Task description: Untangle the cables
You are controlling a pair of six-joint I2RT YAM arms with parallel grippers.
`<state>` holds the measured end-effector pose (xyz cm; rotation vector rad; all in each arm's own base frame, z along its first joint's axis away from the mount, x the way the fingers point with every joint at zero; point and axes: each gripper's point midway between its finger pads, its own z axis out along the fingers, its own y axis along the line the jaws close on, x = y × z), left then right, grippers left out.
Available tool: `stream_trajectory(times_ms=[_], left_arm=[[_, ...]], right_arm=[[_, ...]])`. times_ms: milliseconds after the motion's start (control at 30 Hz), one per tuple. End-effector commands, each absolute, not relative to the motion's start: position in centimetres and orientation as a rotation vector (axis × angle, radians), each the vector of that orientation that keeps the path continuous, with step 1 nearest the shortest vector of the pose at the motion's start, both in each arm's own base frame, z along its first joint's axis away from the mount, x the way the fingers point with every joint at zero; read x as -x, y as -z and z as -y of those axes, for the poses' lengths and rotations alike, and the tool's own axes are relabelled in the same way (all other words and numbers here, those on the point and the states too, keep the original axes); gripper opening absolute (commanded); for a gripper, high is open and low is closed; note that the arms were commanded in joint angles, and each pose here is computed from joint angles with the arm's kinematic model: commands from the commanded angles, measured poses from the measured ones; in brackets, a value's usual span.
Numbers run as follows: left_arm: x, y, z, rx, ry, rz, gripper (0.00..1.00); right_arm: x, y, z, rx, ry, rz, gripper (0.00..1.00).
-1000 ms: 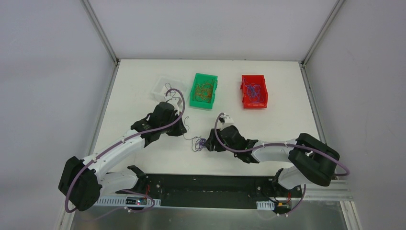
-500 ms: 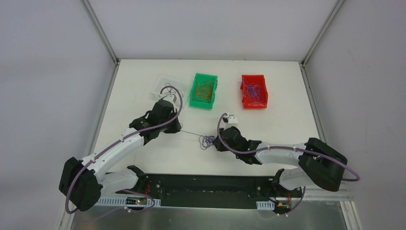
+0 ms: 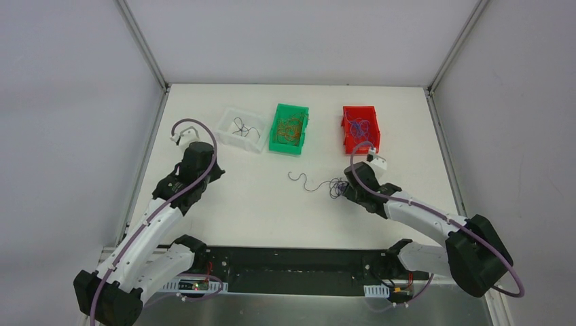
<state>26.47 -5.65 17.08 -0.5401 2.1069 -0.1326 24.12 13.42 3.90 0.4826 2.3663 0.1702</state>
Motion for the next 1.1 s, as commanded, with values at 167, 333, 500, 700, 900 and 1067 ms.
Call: stream_trajectory(times_ms=[167,333,500,700,900,1067], left_arm=[[-26.1,-16.3,15.9,0.109,0.684,-2.247,0.24],[-25.1,-16.1,20.9,-0.103,0.786,-2.239,0.61],[-24.4,-15.2,26.3,-0.249,0.836,-2.277,0.66],[-24.6,-13.6,31.5,-0.352,0.867,-2.332,0.60],[-24.8,-12.3,35.5,-0.423,0.914,-2.377,0.57],[-24.9,-11.4,37.8,-0.450,0.971,-2.415,0.56]], right_arm=[[-23.1,-6.9,-17.8,-0.313,-0.512,-2.429,0.32],[-22.9,-8.5,-18.5,-0.271,-0.559,-2.430,0.32],[-23.5,-9.6,-17.0,-0.311,-0.459,-2.397,0.53],[-24.5,-9.6,-13.2,-0.408,-0.248,-2.408,0.46],[-25.1,-7.9,-12.9,-0.424,-0.268,-2.484,0.40],[-25.4,-6.6,-14.5,-0.367,-0.330,-2.552,0.39]])
